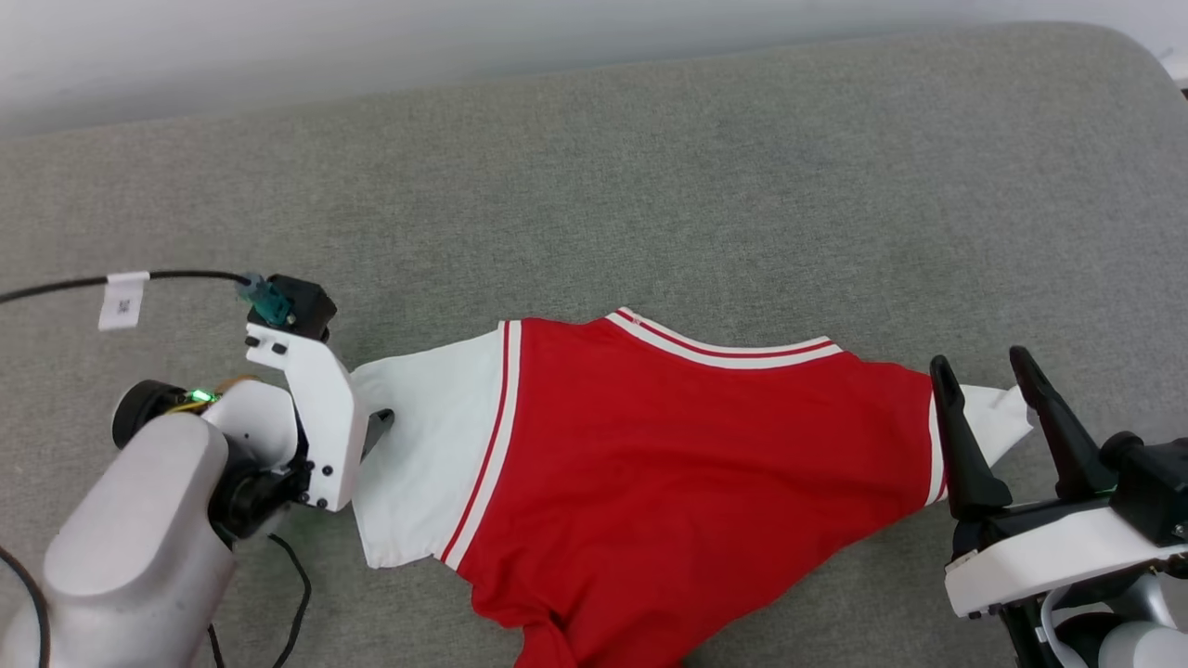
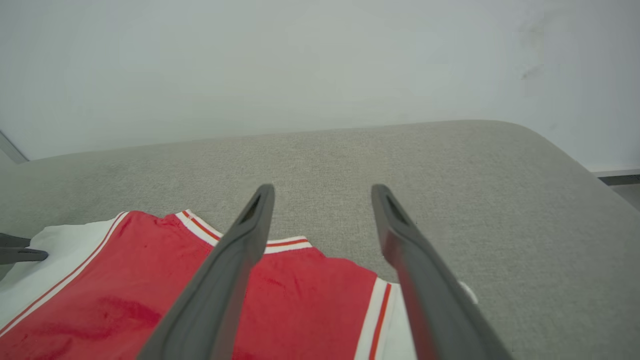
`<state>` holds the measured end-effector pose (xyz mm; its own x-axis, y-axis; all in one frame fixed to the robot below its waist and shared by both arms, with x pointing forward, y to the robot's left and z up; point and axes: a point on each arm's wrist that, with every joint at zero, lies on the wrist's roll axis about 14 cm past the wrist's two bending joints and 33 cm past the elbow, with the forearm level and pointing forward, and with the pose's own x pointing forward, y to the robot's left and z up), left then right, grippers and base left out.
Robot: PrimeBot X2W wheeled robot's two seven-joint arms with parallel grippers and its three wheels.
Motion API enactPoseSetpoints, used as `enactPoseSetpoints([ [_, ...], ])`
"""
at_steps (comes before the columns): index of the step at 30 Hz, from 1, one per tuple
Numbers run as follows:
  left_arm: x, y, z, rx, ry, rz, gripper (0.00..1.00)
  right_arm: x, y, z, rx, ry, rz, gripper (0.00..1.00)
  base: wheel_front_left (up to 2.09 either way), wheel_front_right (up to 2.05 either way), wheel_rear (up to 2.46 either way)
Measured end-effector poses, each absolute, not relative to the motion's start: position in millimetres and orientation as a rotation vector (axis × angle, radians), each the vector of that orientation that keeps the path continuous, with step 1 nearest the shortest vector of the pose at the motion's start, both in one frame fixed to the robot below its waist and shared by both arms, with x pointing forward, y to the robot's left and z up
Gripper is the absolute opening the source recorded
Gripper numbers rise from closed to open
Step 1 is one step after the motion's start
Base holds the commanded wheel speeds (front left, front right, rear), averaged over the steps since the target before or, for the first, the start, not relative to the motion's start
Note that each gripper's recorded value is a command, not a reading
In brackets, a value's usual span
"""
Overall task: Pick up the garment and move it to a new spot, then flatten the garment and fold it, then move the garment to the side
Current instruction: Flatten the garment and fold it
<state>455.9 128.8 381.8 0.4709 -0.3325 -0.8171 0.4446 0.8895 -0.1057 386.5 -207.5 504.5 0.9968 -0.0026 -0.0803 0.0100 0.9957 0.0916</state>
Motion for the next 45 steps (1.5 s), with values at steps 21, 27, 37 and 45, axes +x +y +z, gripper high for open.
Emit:
enactPoseSetpoints([
  [21, 466, 124, 429, 0.026, 0.648, -0.422, 0.0, 381, -249, 492, 0.142, 0.18, -0.095, 1.0, 0.0, 0.0, 0.0],
  [27, 461, 146, 467, 0.018, 0.515, -0.346, 0.0, 380, -276, 474, 0.17, 0.335, -0.125, 1.0, 0.0, 0.0, 0.0],
  [37, 462, 146, 476, 0.006, 0.482, -0.352, 0.0, 391, -273, 409, 0.206, 0.817, -0.068, 1.0, 0.0, 0.0, 0.0],
  [45, 471, 147, 463, 0.006, 0.5, -0.353, 0.0, 401, -258, 368, 0.235, 1.042, -0.043, 1.0, 0.0, 0.0, 0.0],
])
